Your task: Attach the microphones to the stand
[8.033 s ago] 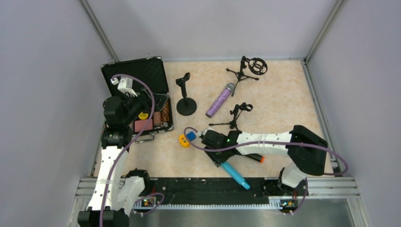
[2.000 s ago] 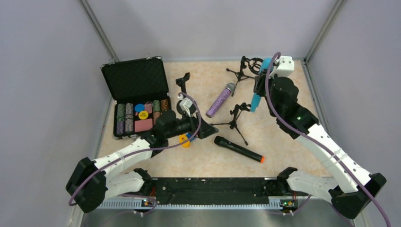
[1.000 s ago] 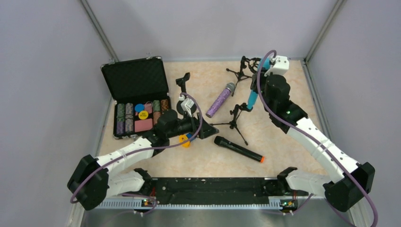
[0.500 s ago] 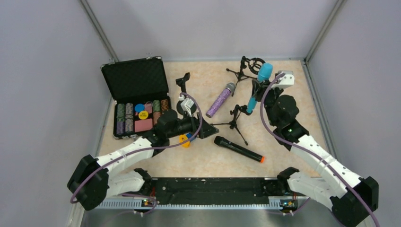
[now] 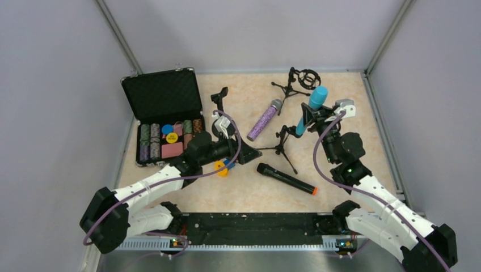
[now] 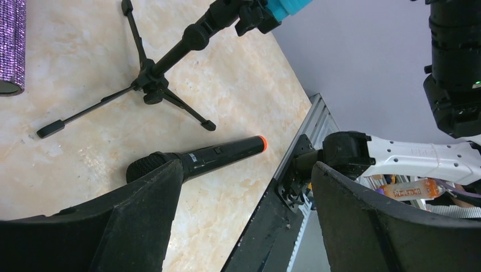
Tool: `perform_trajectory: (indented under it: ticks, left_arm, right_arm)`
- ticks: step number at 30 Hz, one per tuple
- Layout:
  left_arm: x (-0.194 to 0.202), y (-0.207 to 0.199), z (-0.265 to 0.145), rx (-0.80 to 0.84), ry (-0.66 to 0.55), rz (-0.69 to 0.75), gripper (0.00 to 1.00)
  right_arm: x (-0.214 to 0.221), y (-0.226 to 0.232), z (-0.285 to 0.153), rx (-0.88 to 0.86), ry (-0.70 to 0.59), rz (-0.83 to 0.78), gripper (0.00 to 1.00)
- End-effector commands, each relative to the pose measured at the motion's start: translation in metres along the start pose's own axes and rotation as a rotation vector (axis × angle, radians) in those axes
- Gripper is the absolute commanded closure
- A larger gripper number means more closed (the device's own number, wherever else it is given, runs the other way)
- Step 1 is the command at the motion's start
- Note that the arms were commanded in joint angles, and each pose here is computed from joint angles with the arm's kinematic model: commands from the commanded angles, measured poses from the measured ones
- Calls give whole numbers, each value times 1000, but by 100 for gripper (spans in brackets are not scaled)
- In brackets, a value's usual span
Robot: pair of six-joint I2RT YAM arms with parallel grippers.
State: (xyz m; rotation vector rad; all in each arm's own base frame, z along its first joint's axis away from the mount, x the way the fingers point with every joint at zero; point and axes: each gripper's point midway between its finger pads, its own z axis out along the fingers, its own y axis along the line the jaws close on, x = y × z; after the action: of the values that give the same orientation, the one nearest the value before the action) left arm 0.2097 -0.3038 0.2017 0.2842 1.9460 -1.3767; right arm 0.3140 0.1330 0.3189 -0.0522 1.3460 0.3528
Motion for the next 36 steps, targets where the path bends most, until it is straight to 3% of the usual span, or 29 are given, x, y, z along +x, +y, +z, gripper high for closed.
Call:
perform_trajectory:
  ticks: [1,22,36]
  left_arm:
    - [-29,-23,-1,61,-96,45,12]
    - [-33,-23,4,63,-106,45,13]
    - [-33,-22,7,61,-104,41,13]
  right_arm:
    - [44,-5,-11,-24,113,-84,100]
    - [89,-12,-26,-42,138,-132,100]
    - [125,-21,-34,-27,240,-205,100]
